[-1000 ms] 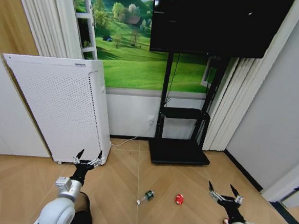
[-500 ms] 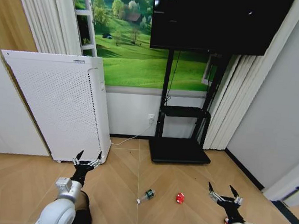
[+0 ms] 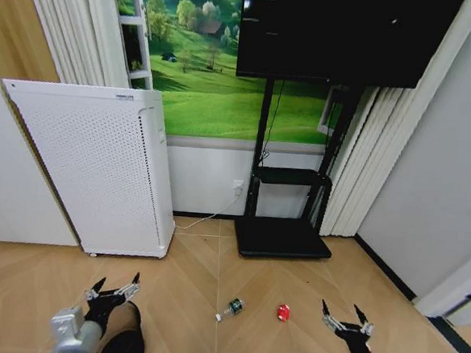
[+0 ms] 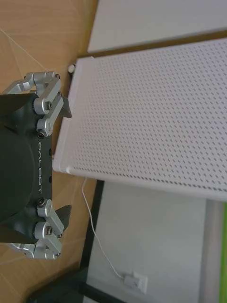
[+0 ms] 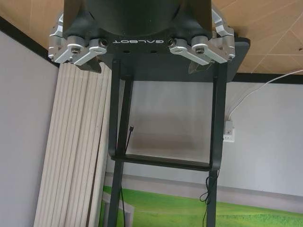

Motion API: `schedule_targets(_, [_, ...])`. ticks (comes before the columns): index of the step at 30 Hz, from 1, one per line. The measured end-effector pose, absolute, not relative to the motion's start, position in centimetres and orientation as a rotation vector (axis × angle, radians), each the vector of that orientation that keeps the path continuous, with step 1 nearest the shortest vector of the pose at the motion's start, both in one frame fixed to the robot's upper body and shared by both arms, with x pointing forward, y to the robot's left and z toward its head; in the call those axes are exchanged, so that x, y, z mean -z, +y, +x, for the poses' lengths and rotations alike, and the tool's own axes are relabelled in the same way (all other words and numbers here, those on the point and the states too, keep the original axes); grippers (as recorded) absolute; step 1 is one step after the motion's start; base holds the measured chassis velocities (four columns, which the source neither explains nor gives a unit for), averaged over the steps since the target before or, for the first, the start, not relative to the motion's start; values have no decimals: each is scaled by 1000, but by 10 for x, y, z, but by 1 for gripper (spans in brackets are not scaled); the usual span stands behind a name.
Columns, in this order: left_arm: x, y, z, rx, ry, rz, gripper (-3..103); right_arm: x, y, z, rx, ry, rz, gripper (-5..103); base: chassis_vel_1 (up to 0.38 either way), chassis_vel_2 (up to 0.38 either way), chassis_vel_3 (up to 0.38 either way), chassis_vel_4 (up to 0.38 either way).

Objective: Pick up the trash bin and place the garbage on the floor into it.

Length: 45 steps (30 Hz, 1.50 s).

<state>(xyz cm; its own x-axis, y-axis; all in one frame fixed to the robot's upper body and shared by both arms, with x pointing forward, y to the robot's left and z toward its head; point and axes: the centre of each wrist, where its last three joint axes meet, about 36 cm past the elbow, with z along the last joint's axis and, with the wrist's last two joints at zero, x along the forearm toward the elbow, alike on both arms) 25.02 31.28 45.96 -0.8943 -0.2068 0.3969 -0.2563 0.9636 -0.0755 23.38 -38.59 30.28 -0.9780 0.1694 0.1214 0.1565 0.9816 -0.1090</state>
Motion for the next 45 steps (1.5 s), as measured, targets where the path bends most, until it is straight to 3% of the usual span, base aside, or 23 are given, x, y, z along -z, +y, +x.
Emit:
schedule_targets(6, [-410,352,273,-165,-2660,413,100,-300,-393,236,-154,-2990,-262,100,0,0,0,0])
schedule_targets(19, [-369,364,306,-226,-2576,432,100,-294,-405,229,-187,-2960,-289,100,0,0,0,0])
schedule_targets(45, [-391,383,297,-305,-2234,397,100,-286,-424,226,-201,-2943,-340,100,0,0,0,0])
